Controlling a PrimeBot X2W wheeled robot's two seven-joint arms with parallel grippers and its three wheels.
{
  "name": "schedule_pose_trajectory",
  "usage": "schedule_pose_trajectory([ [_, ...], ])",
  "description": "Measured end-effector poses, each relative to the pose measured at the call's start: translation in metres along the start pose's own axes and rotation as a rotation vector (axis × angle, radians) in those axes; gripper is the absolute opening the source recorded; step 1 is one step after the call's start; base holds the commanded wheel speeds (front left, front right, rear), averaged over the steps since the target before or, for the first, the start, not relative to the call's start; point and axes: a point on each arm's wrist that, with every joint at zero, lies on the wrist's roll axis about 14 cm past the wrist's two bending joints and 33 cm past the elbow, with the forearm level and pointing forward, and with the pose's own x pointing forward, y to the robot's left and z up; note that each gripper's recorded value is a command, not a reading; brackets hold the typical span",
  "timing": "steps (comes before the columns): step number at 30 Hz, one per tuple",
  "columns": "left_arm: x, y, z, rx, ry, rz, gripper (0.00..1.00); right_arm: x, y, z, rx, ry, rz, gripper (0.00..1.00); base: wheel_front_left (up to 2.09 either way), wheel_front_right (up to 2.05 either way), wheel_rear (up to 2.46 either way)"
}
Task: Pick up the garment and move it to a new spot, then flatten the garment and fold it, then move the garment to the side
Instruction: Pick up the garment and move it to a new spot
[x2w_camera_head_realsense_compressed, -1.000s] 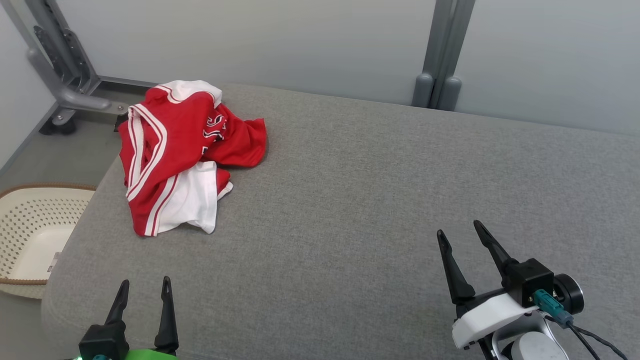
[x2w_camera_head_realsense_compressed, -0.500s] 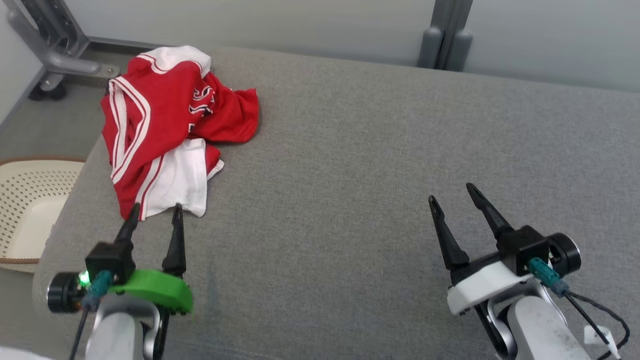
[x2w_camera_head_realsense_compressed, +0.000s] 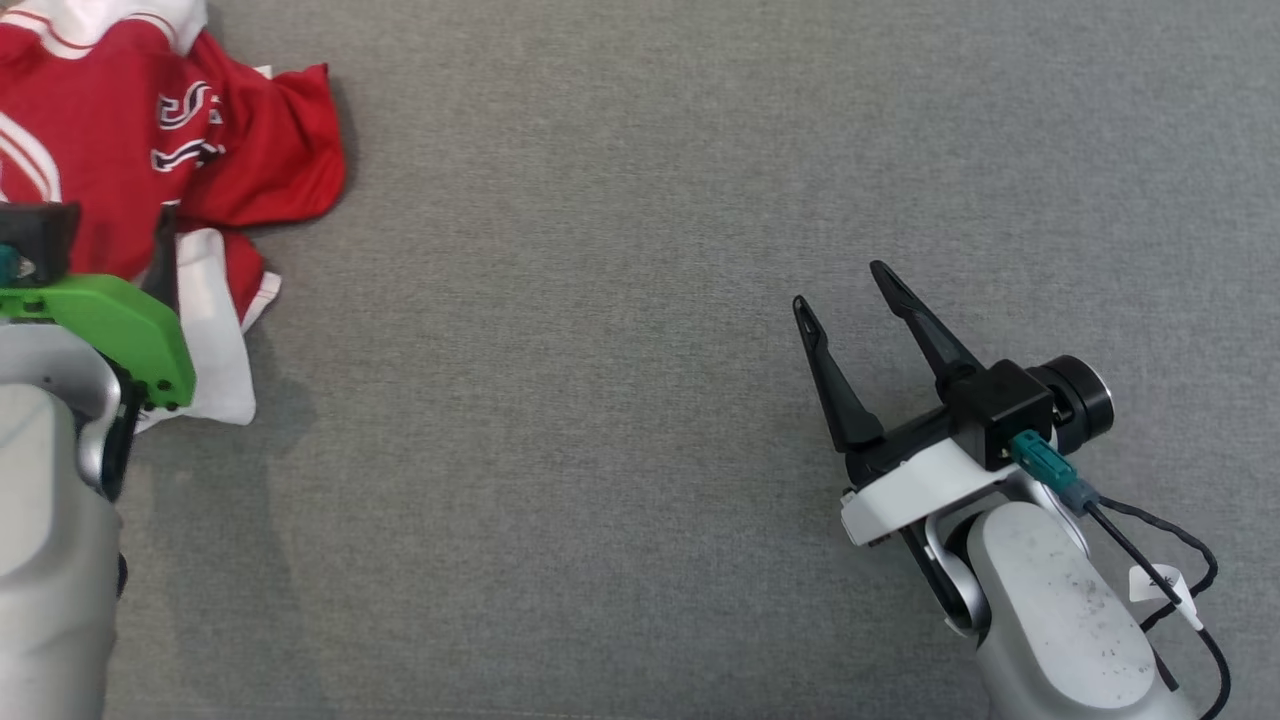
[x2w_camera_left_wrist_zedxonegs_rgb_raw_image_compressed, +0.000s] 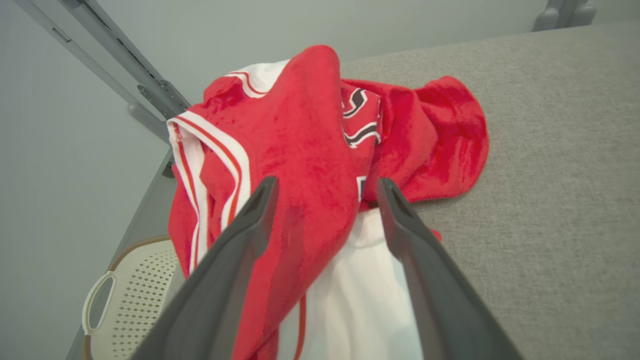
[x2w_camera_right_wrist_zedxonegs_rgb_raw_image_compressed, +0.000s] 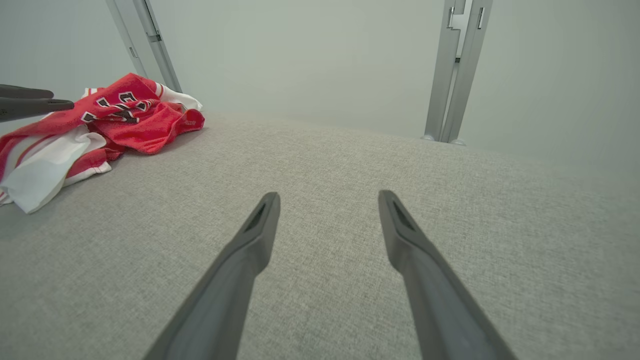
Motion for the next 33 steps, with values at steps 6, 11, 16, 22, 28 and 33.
schedule_pose_trajectory([
  [6, 0.034, 0.01, -0.025, 0.02, 0.144, 0.022, 1.0, -0.007, -0.023, -0.018, 0.01, 0.044, -0.059, 1.0, 0.0, 0.0, 0.0],
  [11, 0.053, 0.003, -0.042, 0.018, 0.203, 0.026, 0.0, -0.016, -0.04, -0.029, 0.012, 0.073, -0.111, 1.0, 0.0, 0.0, 0.0],
  [16, 0.056, 0.004, -0.036, 0.027, 0.183, 0.029, 0.0, -0.025, -0.047, -0.03, 0.012, 0.085, -0.141, 1.0, 0.0, 0.0, 0.0],
  [22, 0.048, 0.022, 0.019, 0.059, 0.037, 0.054, 0.0, -0.032, -0.041, -0.019, 0.012, 0.07, -0.144, 1.0, 0.0, 0.0, 0.0],
  [28, 0.021, 0.036, 0.101, 0.094, -0.177, 0.07, 0.0, -0.042, -0.031, -0.002, 0.009, 0.039, -0.14, 1.0, 0.0, 0.0, 0.0],
  [33, -0.013, 0.02, 0.172, 0.084, -0.369, 0.01, 0.0, -0.052, -0.025, 0.011, 0.005, 0.017, -0.145, 1.0, 0.0, 0.0, 0.0],
])
